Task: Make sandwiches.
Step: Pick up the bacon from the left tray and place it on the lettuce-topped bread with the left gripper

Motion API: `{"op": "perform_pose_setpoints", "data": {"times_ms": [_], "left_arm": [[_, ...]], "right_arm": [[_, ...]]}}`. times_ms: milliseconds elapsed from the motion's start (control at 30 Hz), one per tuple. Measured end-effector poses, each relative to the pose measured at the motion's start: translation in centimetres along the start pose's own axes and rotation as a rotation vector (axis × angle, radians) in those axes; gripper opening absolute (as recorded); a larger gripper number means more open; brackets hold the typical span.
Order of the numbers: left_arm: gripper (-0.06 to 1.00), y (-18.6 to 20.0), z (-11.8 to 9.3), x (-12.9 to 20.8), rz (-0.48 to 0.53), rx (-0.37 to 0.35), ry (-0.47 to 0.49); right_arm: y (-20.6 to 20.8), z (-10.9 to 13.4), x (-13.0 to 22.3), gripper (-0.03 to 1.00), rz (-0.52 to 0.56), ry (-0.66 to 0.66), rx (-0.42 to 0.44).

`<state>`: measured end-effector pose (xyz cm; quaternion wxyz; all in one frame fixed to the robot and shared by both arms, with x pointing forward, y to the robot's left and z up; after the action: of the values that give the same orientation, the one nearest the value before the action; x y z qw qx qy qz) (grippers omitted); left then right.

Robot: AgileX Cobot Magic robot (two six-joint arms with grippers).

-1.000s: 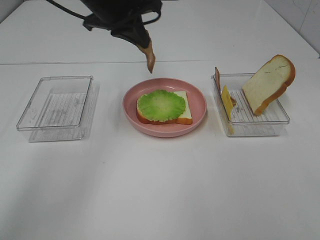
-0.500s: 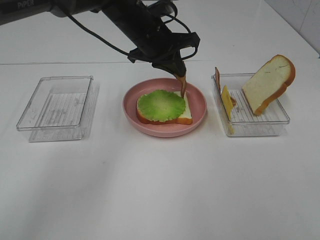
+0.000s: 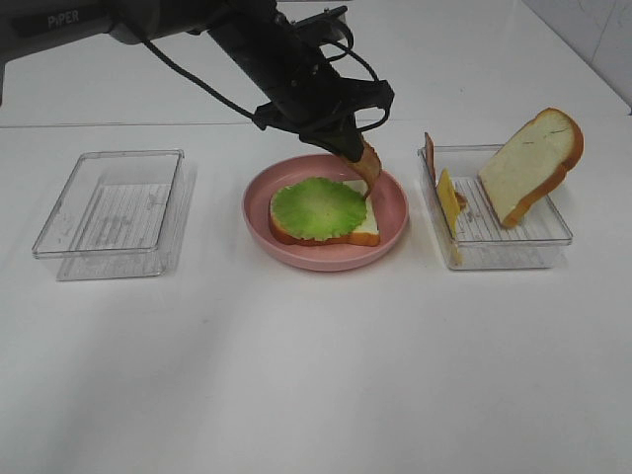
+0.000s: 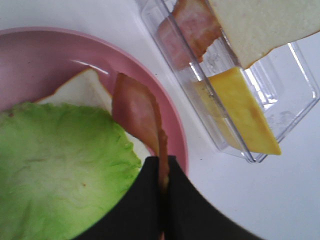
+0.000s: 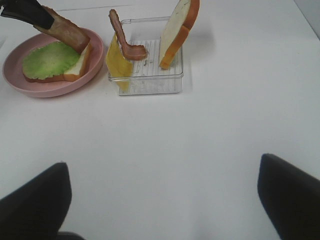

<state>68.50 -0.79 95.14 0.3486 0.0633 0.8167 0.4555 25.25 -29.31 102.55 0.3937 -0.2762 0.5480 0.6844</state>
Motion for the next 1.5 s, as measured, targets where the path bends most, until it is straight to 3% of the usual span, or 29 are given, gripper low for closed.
{"op": "perform_pose_setpoints", "data": {"times_ms": [200, 567, 1233, 1333, 1367, 1400, 1433, 1467, 1500], "left_arm": [[0.00, 0.0, 0.6, 0.2, 0.015, -0.057, 0.010], [0.00, 0.4, 2.6, 1.2, 0.103, -0.238, 0.044], [0.00, 0.5, 2.7, 1.6, 0.141, -0.249, 0.076], [0.05, 0.5, 2.7, 1.6, 0.144, -0.255, 0.073], [0.15, 0.5, 2.7, 1.7, 0.146, -0.255, 0.073], [0.15, 0.5, 2.7, 1.7, 0.146, -0.255, 0.073], [0.33, 0.5, 2.7, 1.7, 0.150, -0.255, 0.074], [0.44, 0.5, 2.7, 1.7, 0.152, -0.255, 0.074], [0.44, 0.5, 2.7, 1.7, 0.152, -0.255, 0.074]], "right_arm": [[0.0, 0.0, 0.0, 0.94, 0.000, 0.000, 0.000], [0.0, 0.0, 0.0, 0.94, 0.000, 0.000, 0.000], [0.0, 0.0, 0.0, 0.94, 0.000, 0.000, 0.000], [0.0, 0.0, 0.0, 0.94, 0.000, 0.000, 0.000], [0.0, 0.0, 0.0, 0.94, 0.000, 0.000, 0.000], [0.0, 0.0, 0.0, 0.94, 0.000, 0.000, 0.000], [0.0, 0.0, 0.0, 0.94, 0.000, 0.000, 0.000], [0.0, 0.0, 0.0, 0.94, 0.000, 0.000, 0.000], [0.0, 0.0, 0.0, 0.94, 0.000, 0.000, 0.000]]}}
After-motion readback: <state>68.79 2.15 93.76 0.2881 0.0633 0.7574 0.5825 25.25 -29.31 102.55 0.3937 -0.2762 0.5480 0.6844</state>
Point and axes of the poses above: a point on each arm's last joint axis where the gripper is mounted, y pointing back along that axis away from the gripper, z along the wrist's bending axis when the last joint is at zero, x = y × z, the point moved 2 cm from there along -y, pointing out along that axis toward the gripper, and after that the axes turned 12 degrees about -y, right-handed, at the moved point
